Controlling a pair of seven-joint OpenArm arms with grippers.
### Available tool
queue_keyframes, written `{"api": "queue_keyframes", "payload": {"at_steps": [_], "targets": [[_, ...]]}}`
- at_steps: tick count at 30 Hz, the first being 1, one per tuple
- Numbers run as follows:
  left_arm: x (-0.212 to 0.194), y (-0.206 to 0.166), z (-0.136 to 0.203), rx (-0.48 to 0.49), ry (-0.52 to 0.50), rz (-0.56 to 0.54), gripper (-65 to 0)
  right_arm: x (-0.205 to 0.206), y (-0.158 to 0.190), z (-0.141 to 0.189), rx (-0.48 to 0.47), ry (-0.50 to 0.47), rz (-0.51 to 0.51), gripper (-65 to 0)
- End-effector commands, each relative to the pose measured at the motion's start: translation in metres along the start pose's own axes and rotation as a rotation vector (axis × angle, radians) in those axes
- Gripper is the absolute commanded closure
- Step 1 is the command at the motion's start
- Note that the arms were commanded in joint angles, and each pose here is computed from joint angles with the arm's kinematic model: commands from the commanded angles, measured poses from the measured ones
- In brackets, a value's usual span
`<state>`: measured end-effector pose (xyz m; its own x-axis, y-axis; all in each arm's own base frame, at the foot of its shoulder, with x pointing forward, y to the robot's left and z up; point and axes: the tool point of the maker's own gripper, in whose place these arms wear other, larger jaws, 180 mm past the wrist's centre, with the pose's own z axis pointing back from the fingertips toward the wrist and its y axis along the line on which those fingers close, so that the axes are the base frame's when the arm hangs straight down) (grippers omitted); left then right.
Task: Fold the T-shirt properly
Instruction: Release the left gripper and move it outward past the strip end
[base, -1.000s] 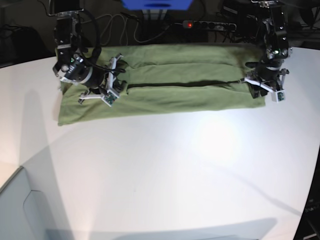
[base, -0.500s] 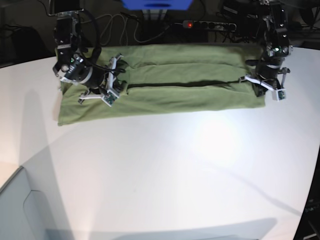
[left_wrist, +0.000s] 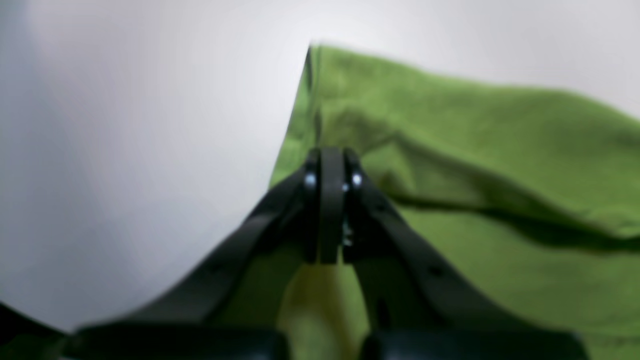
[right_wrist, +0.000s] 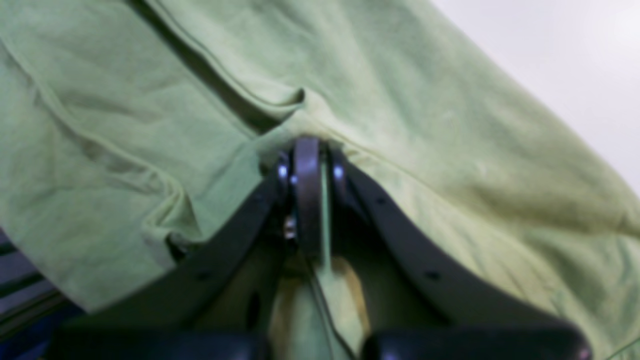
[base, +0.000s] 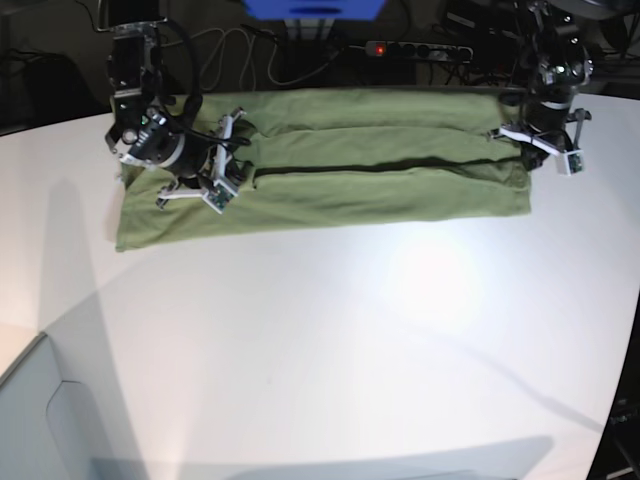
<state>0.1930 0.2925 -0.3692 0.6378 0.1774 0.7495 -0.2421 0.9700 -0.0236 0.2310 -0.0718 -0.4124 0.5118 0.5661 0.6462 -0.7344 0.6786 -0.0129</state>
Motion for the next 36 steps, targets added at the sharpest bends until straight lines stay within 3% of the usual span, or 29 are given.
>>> {"api": "queue_keyframes", "payload": {"at_steps": [1,12,17,22,25,27,28,32,36], "targets": [[0.008,0.002,0.004,0.001,-0.032,-0.009,0.0,0.014,-0.002,0.003,0.002,-0.049,0.017,-0.2],[0.005,0.002,0.006,0.001,-0.026,-0.013,0.0,0.033,-0.004,0.017,-0.031,-0.102,0.056,-0.2],[0.033,-0.011,0.016,-0.024,-0.102,-0.039,0.0,0.057,-0.005,0.036,-0.076,-0.159,0.113,-0.3],[0.079,-0.009,0.019,-0.008,-0.224,-0.031,0.0,0.056,-0.004,0.036,-0.074,-0.157,0.111,-0.3],[0.093,-0.008,0.016,0.001,-0.248,-0.025,-13.2,0.052,-0.001,0.036,-0.068,-0.15,0.106,-0.3],[0.102,-0.012,0.01,-0.007,-0.239,-0.017,-20.5,0.052,-0.001,0.036,-0.068,-0.15,0.106,-0.3],[0.106,-0.014,0.008,-0.01,-0.232,-0.016,-20.5,0.052,-0.001,0.036,-0.068,-0.15,0.106,-0.3],[0.115,-0.028,-0.009,-0.052,-0.141,-0.064,-13.1,0.051,-0.001,0.036,-0.068,-0.146,0.106,-0.3],[0.104,-0.038,-0.026,-0.088,0.032,-0.232,-12.1,0.046,0.003,0.036,-0.059,-0.135,0.1,-0.3]]}}
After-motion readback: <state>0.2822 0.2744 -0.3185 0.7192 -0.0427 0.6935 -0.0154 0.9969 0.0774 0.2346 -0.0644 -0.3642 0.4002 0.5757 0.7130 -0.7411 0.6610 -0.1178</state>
